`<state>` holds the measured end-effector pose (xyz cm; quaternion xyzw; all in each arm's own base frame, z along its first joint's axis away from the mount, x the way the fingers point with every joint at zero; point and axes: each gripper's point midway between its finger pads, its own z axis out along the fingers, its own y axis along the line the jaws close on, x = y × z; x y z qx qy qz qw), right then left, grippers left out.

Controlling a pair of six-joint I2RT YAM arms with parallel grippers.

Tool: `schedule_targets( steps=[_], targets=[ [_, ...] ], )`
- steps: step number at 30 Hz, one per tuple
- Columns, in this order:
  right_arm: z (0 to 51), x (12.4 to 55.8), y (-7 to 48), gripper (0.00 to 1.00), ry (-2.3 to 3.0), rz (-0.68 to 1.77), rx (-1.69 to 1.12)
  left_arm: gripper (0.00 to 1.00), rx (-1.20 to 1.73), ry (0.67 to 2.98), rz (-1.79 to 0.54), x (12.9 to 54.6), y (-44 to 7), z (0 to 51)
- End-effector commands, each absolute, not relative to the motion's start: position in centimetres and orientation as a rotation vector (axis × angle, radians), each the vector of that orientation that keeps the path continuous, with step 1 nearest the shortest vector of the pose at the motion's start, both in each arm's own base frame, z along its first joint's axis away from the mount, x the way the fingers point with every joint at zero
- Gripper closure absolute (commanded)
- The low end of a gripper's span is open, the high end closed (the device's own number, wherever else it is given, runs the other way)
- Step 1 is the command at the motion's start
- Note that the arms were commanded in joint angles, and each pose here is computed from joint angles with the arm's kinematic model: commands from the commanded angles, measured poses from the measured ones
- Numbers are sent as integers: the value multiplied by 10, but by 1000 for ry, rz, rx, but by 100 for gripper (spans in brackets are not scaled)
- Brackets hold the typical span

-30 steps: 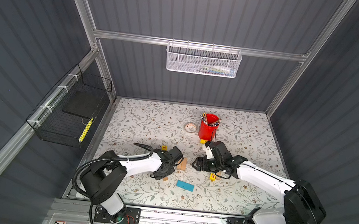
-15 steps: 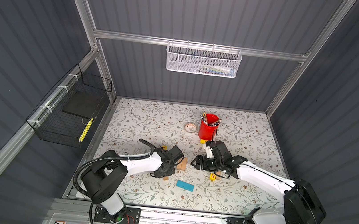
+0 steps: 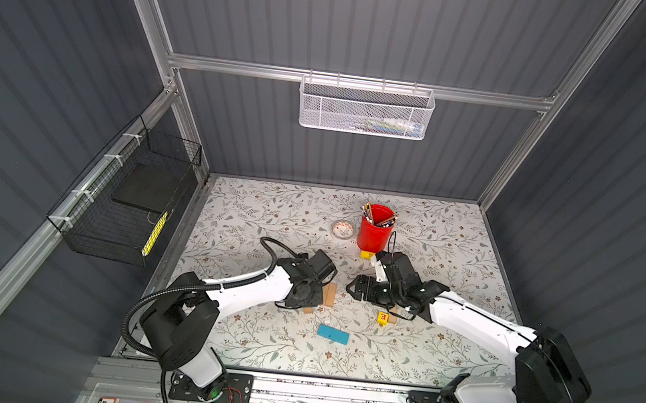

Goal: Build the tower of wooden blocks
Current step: 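Carry the bar marked 14 over the bar pair with the left gripper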

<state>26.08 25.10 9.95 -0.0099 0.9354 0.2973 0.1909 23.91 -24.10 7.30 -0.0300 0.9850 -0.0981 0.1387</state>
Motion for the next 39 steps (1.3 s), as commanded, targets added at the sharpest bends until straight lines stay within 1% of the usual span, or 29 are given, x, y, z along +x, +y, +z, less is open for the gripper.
schedule_targets(
  steps=[1,9,14,22,25,39],
  targets=[
    [97,264,242,15,2631,798,28,91,54,2841,-307,245,-256,89],
    [92,266,233,14,2627,800,81,91,271,2878,-262,260,-280,83],
    [92,266,232,14,2619,804,82,91,338,2907,-203,263,-283,73],
    [93,267,230,14,2614,801,81,90,347,2921,-139,269,-283,60],
    [94,267,229,13,2607,801,82,90,345,2912,-163,272,-287,61],
    [93,267,228,13,2605,799,82,89,334,2934,-120,273,-285,48]
  ],
)
